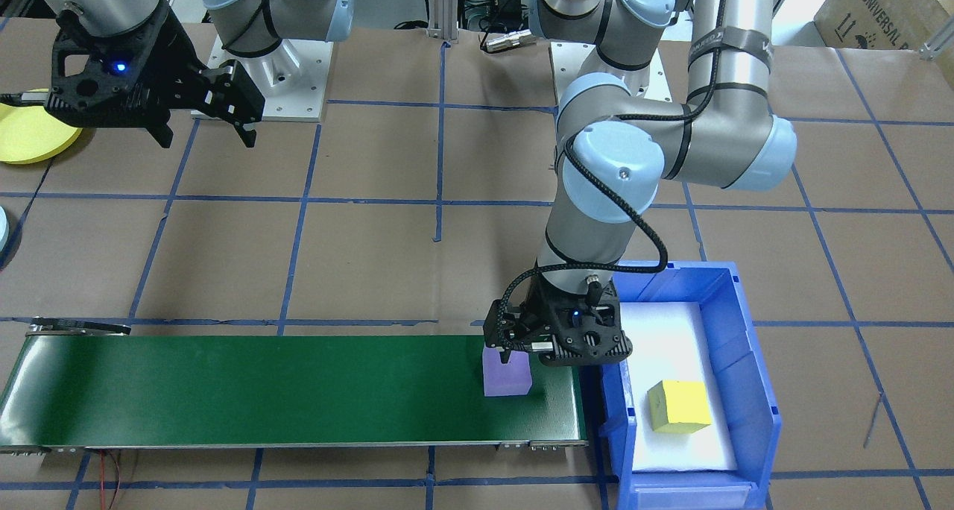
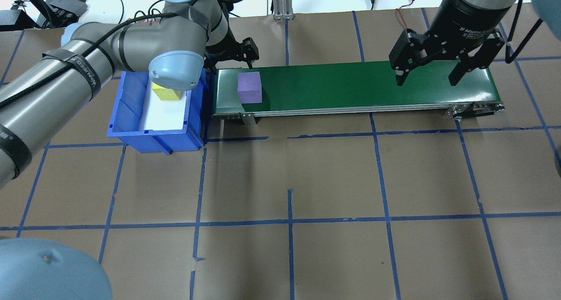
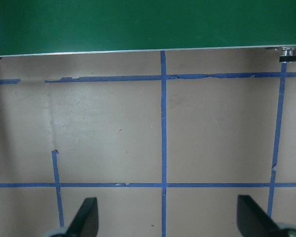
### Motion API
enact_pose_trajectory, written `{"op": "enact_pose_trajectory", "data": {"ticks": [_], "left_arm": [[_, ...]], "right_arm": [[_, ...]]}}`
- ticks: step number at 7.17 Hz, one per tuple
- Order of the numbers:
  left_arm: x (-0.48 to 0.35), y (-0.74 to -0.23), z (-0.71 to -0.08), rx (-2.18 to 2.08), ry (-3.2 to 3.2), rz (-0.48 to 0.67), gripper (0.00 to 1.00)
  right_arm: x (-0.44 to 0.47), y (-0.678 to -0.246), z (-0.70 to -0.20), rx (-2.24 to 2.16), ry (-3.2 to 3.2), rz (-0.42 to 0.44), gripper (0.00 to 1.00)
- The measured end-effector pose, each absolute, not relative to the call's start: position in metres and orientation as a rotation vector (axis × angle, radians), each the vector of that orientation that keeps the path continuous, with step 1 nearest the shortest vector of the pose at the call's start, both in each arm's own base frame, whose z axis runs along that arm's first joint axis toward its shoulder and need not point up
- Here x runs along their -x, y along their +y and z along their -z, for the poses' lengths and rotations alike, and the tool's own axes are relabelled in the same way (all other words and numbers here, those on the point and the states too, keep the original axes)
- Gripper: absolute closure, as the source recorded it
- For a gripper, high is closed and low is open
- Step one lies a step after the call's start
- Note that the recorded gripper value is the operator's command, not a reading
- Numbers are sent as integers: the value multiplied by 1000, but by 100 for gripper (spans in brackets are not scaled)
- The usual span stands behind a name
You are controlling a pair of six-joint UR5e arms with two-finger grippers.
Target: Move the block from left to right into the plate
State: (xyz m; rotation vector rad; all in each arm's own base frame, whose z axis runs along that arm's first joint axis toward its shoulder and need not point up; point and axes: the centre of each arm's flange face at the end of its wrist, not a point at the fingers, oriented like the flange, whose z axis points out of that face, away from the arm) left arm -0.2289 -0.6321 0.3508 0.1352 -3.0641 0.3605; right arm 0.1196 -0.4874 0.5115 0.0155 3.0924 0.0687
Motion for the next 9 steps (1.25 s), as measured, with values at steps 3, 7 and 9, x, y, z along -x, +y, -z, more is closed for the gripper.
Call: {"op": "enact_pose_trajectory", "data": {"ticks": [3, 7, 9], "left_arm": [[126, -652, -384, -218, -3110, -365, 0], [65, -670, -330, -66, -3154, -236, 0], [49, -676, -306, 107, -3144, -202, 0]], "right_arm": [[-115, -489, -513, -26, 3089, -63, 0], [-56, -501, -528, -141, 3086, -12, 0], [-12, -514, -526, -194, 3084, -12, 0]]}}
